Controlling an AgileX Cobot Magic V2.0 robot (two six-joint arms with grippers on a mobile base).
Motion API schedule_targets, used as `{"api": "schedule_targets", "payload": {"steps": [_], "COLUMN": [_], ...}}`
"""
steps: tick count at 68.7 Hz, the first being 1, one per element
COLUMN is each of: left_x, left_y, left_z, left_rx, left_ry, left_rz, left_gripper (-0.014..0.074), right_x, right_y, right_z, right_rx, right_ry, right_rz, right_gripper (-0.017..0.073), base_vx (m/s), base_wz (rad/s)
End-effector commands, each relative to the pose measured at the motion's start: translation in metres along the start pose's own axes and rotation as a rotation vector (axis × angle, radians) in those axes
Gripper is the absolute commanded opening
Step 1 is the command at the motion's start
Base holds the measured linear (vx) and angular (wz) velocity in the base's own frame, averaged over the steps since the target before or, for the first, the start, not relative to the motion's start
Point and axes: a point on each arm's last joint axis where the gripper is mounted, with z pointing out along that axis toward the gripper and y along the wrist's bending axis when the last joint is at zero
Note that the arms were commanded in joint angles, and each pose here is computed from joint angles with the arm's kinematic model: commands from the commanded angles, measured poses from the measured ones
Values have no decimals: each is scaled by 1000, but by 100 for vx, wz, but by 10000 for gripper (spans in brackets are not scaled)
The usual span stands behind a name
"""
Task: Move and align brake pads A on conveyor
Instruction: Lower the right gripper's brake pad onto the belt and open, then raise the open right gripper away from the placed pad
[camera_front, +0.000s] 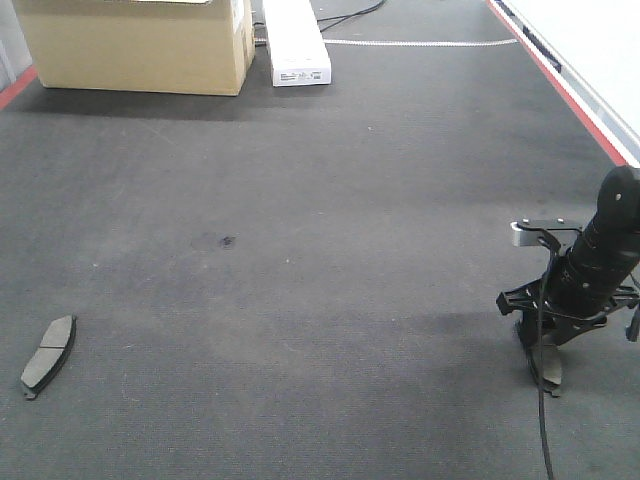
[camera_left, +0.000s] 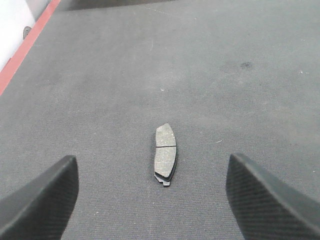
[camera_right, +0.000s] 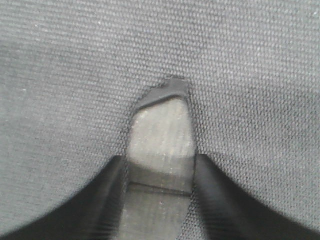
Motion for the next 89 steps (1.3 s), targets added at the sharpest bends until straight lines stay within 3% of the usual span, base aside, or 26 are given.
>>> {"api": "schedule_targets", "payload": {"steps": [1, 10, 24, 41, 55, 65, 77, 89], "left_x": [-13, -13, -13, -13, -13, -13, -13, -13], "left_y": [1, 1, 1, 1, 1, 1, 1, 1], "left_z": [-3, -3, -3, -3, -3, -3, -3, -3], "left_rx": [1, 1, 1, 1, 1, 1, 1, 1], "left_ry": [-80, -80, -80, -80, -80, -80, -80, -80], "left_rz": [-6, -6, -6, -6, -6, -6, -6, -6], "left_gripper": [587, 587, 587, 587, 587, 587, 587, 587], "right_x": [-6, -6, -1, 18, 60, 101, 156, 190], "right_y": [2, 3, 8, 24, 41, 50, 56, 58], "right_z": [-26, -29, -57, -127, -200, -228, -226, -200], "right_rx": [10, 6, 9, -9, 24, 75, 135, 158], "right_ry": [-90, -101, -173, -372, -592, -749, -886, -1025], "right_rz": [-8, -6, -4, -5, -36, -52, -52, -25], "right_gripper": [486, 573, 568, 568, 568, 568, 568, 568], "base_vx": [0, 0, 0, 0, 0, 0, 0, 0], "base_wz": [0, 0, 0, 0, 0, 0, 0, 0]}}
